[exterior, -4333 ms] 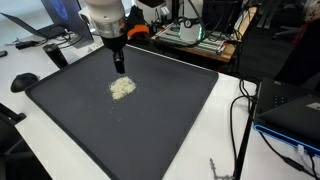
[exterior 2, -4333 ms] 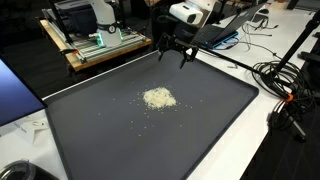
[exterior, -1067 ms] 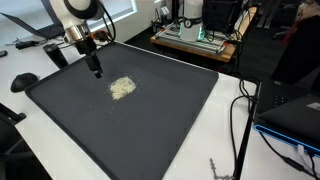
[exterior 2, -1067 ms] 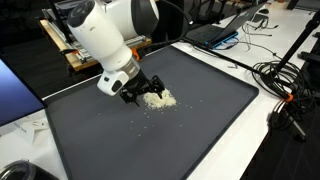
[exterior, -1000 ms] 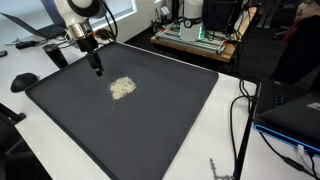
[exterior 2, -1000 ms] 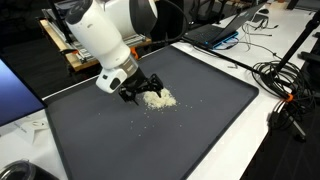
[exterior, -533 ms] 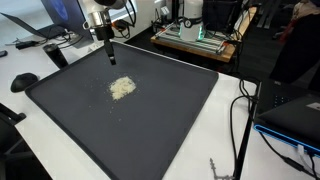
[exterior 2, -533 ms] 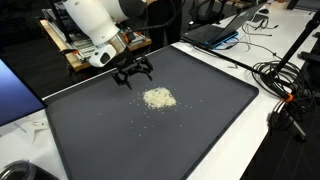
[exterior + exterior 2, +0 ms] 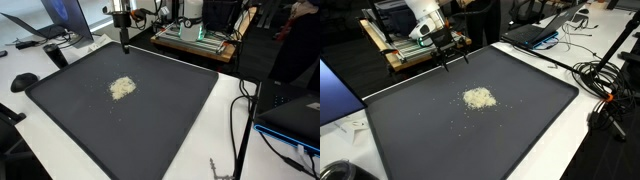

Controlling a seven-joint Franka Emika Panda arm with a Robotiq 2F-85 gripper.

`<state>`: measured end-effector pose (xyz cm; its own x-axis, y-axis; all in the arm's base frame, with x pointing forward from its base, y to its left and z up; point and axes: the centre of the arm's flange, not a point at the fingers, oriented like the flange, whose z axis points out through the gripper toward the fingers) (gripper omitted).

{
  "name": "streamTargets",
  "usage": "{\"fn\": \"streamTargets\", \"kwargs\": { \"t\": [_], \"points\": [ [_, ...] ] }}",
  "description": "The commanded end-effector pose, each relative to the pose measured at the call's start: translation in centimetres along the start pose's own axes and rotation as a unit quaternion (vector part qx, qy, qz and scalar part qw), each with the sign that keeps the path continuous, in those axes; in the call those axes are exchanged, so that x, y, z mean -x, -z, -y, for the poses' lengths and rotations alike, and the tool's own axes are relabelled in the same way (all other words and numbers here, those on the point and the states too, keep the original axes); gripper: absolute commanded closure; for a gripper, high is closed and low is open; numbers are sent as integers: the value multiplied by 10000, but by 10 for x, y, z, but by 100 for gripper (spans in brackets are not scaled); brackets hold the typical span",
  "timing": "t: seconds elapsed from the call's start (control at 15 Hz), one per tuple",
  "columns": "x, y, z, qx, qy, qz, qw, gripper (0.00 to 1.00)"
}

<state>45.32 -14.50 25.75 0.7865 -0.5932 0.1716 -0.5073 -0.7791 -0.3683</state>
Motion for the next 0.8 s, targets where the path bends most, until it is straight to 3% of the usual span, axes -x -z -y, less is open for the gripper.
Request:
{"fn": "streamTargets", "kwargs": {
  "t": [0.0,0.33,0.73],
  "points": [
    [32,29,46,411,-44,-226,9989,0],
    [46,28,100,1046,266,-340,9936,0],
    [43,40,131,1494,821,-470,9842,0]
  ]
}}
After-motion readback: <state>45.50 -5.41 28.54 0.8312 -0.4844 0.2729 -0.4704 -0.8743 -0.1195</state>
